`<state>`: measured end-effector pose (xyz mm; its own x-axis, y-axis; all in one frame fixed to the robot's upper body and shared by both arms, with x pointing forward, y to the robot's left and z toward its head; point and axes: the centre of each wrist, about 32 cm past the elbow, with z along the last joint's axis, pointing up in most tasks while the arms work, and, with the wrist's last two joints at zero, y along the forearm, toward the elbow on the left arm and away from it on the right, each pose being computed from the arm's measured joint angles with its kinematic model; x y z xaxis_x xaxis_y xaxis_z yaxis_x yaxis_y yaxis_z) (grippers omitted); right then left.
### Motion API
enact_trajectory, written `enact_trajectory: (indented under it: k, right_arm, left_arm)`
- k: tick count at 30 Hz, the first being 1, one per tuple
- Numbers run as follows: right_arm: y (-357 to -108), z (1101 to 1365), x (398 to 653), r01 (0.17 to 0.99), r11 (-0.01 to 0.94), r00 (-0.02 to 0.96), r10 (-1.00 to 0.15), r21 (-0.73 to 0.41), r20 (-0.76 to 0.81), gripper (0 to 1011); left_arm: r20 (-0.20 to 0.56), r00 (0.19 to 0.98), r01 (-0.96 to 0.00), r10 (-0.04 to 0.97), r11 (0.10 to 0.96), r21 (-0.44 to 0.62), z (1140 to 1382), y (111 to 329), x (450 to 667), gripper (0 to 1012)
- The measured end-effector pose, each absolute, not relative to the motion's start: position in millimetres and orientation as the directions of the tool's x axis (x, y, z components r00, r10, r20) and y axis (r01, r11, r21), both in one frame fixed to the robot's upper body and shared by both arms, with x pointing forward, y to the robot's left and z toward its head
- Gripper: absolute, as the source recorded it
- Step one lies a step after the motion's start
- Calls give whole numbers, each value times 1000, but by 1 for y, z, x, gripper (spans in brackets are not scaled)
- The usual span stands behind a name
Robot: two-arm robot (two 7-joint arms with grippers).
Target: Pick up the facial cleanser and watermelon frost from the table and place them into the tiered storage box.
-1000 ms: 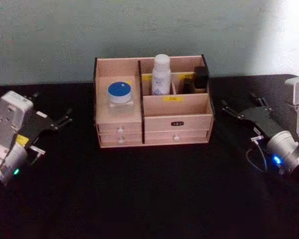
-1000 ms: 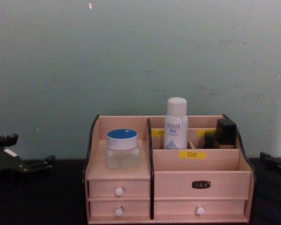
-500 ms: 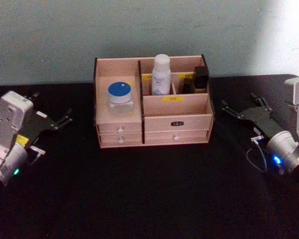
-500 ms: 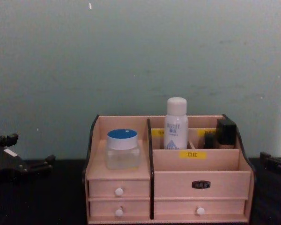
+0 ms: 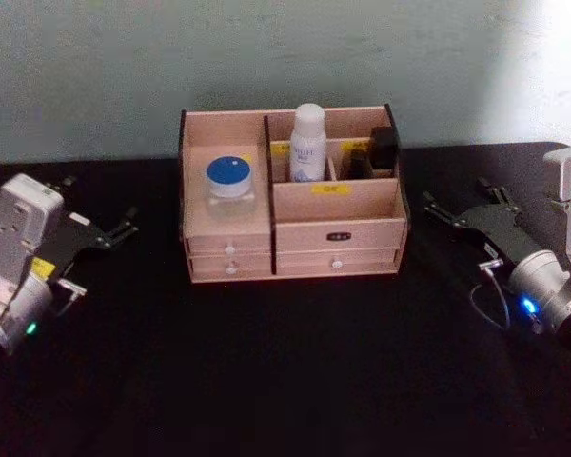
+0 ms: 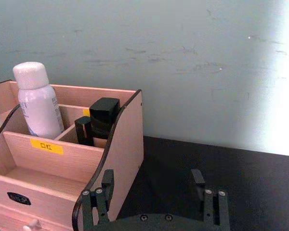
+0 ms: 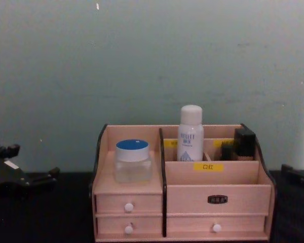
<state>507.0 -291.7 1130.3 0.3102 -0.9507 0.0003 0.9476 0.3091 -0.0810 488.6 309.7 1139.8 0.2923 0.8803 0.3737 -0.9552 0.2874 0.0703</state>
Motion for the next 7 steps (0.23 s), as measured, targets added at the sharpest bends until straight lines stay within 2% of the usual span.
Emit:
enact_trajectory:
  k: [7]
  right_arm:
    - [-292,1130,507,948,309,310,-951,-81,0,1002]
  left_arm:
    - [374,292,-955,880,287,70,1140,310,489,1001]
